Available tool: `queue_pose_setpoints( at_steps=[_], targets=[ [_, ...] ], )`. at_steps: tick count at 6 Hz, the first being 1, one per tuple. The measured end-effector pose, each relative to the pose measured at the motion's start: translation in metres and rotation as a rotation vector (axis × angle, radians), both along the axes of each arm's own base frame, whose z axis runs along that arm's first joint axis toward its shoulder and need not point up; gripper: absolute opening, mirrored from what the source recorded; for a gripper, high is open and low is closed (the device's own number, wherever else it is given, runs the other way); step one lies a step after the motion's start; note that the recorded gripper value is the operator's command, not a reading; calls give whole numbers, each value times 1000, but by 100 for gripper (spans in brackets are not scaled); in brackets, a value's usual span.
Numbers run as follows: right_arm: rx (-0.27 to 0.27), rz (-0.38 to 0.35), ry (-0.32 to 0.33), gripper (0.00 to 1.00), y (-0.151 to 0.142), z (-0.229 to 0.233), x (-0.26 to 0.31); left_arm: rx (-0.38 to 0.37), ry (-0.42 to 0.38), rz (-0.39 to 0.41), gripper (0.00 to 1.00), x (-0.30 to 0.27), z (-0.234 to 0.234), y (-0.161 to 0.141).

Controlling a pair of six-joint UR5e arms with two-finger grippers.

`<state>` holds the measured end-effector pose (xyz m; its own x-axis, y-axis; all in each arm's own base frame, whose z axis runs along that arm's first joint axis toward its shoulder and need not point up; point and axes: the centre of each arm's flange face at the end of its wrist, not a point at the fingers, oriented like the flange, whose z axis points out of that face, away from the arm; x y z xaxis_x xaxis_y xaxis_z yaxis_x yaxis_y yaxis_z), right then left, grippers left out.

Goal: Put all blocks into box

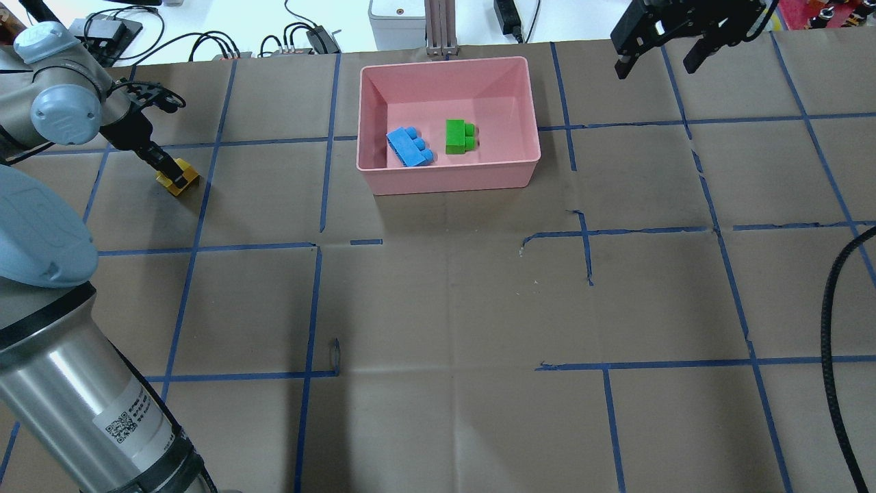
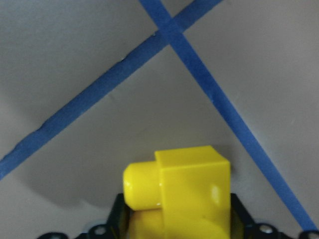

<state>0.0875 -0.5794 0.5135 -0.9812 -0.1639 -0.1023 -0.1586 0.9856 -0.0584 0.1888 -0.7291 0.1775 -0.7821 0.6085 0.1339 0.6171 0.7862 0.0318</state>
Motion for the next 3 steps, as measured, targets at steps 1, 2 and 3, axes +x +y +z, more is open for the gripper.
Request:
queue_pose_setpoints(
  at_steps=[1, 2, 3],
  targets=[
    [12, -2, 35, 100, 19, 6, -1, -18, -12, 2, 19, 2, 8, -3],
    [34, -35, 66, 100, 38, 0, 2, -67, -39, 12, 19, 5, 35, -9],
    [46, -103, 95, 100, 53, -9, 8, -143, -78, 26, 19, 6, 84, -16]
  ],
)
